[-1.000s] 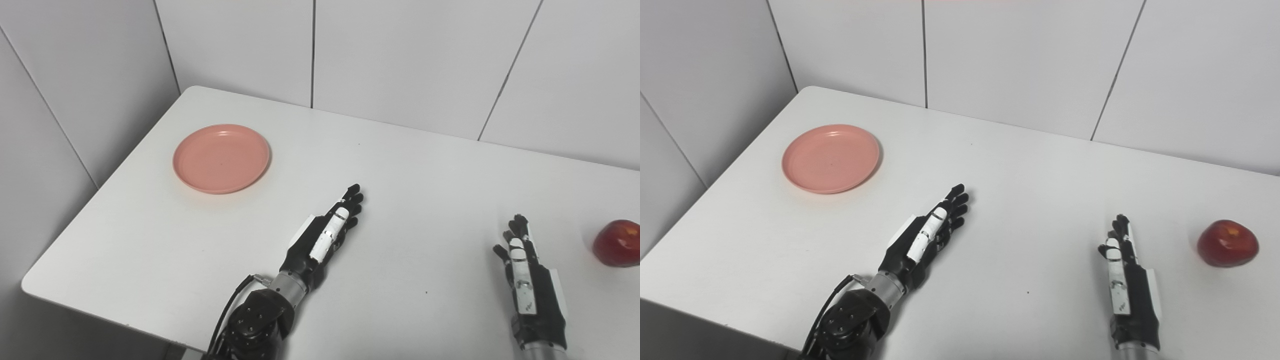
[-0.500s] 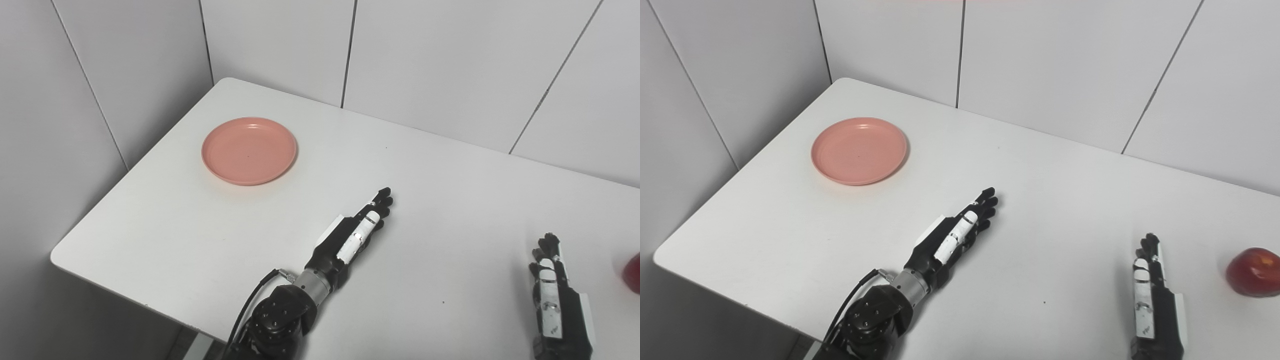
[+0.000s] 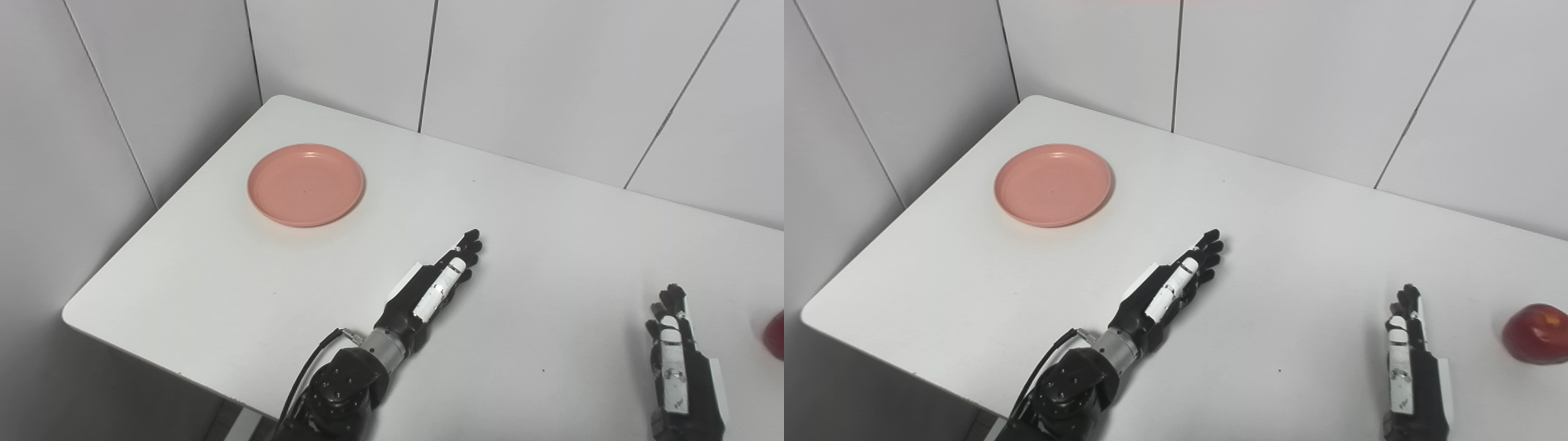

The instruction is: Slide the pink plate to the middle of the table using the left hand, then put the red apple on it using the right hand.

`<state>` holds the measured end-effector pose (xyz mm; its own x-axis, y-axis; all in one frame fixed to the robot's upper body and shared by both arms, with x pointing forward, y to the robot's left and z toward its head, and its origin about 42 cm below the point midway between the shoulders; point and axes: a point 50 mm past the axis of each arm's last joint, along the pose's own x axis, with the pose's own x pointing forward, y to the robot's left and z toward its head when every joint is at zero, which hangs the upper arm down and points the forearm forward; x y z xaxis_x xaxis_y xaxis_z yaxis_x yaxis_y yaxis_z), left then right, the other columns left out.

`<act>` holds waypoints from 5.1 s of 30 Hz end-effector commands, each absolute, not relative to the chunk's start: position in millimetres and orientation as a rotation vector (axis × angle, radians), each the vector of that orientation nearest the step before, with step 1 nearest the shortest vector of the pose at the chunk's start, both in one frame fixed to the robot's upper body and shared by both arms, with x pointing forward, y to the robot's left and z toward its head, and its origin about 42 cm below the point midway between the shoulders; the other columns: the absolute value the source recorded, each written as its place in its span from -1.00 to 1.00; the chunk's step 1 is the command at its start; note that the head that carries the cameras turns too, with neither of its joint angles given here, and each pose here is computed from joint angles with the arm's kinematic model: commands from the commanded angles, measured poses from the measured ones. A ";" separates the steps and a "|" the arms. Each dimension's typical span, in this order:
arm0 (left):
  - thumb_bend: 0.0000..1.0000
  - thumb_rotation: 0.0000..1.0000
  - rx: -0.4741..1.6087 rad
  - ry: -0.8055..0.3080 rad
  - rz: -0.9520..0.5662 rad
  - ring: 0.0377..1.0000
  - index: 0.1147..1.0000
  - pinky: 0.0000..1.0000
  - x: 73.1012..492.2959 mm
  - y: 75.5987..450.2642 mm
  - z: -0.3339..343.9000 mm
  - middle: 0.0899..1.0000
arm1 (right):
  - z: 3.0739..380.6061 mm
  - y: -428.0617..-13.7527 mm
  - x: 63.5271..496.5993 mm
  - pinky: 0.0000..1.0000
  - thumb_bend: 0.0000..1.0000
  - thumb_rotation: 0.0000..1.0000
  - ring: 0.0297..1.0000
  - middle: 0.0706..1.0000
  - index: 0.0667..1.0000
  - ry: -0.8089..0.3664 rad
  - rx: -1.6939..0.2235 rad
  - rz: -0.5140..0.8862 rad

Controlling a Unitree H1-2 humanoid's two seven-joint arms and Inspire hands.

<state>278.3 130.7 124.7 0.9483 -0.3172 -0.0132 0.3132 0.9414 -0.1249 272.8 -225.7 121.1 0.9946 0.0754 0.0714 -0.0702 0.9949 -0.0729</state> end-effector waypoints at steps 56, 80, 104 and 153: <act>-0.22 1.00 -0.039 -0.313 -0.170 0.90 0.91 0.89 329.5 215.1 267.1 0.94 | 136.3 -211.6 282.4 1.00 -1.00 1.00 1.00 1.00 1.00 -0.161 -0.055 0.078; -0.27 1.00 0.006 -0.329 0.019 0.92 0.89 0.90 366.2 287.9 282.3 0.94 | 138.8 -211.7 281.1 1.00 -1.00 1.00 1.00 1.00 1.00 -0.161 -0.045 0.071; -0.25 1.00 -0.054 -0.249 0.121 0.82 0.76 0.83 411.2 362.8 288.4 0.82 | 142.8 -211.7 280.6 1.00 -1.00 1.00 1.00 1.00 1.00 -0.149 -0.038 0.077; -0.40 1.00 -0.167 -0.110 0.227 0.76 0.71 0.76 437.3 445.3 261.7 0.74 | 147.1 -214.9 281.9 1.00 -1.00 1.00 1.00 1.00 1.00 -0.138 -0.039 0.080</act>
<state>425.6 434.1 215.3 0.9699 0.2350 -0.0637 -0.2429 0.9508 -0.1920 274.4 -215.5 128.7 0.9954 0.0692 0.0667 -0.0667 0.9970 -0.0393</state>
